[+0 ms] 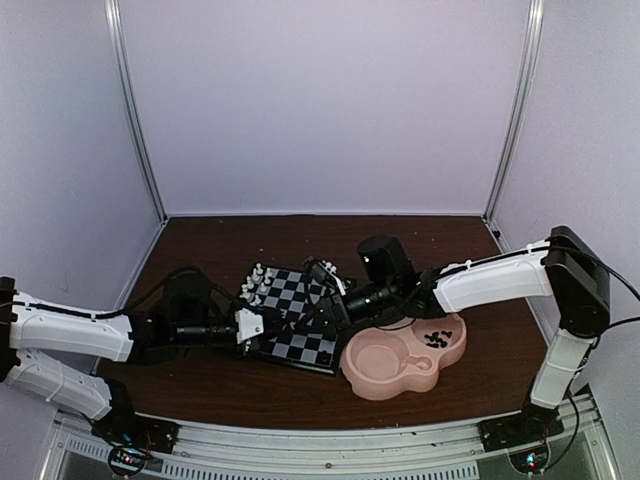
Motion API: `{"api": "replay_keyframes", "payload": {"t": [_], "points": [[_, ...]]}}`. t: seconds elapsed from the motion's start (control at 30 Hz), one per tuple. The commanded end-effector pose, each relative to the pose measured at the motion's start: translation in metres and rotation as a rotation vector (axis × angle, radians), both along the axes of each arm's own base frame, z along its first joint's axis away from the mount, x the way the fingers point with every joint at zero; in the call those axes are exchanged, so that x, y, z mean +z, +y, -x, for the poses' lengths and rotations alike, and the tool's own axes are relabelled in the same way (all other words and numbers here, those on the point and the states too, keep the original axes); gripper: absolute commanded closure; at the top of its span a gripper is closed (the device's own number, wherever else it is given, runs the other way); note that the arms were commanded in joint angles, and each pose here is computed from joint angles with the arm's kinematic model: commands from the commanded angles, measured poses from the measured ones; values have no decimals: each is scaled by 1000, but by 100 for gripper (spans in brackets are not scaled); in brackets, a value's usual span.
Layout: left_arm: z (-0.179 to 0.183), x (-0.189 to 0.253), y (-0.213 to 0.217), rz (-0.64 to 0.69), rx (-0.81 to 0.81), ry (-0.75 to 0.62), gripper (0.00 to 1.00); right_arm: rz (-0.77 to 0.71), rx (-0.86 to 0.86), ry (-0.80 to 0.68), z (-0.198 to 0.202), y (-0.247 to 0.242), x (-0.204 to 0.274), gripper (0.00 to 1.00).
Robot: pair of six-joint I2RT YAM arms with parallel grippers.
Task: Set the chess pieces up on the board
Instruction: Pass from the right arm to the left, then pass from the left arm to the right
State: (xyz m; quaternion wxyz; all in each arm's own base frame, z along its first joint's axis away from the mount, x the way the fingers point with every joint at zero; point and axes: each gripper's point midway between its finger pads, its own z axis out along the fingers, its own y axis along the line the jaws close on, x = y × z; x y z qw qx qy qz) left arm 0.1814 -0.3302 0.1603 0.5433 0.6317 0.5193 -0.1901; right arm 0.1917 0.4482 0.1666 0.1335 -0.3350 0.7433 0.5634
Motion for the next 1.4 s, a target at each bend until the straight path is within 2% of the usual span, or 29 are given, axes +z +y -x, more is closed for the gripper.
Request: {"api": "replay_keyframes", "payload": {"t": [0.0, 0.33, 0.57, 0.63, 0.7, 0.83, 0.93, 1.27, 1.37], "points": [[-9, 30, -2, 143, 66, -8, 100, -102, -91, -71, -16, 0, 26, 66], [-13, 36, -1, 202, 100, 14, 100, -175, -68, -7, -15, 6, 30, 66], [-15, 40, 1, 223, 119, 13, 100, -189, -59, 13, -14, 8, 32, 79], [-17, 42, 3, 234, 137, 9, 100, -188, -61, 20, -14, 8, 31, 78], [-19, 44, 5, 247, 150, 4, 100, -186, -69, 19, -15, 7, 30, 72], [-20, 47, 8, 264, 167, -3, 100, -197, -75, 15, -15, 7, 32, 72], [-20, 48, 9, 273, 168, -4, 100, -198, -77, 18, -15, 7, 32, 77], [-19, 50, 8, 289, 164, 2, 100, -197, -80, 28, -17, 8, 31, 83], [-19, 50, 8, 296, 162, 6, 100, -198, -82, 28, -17, 9, 32, 89]]}}
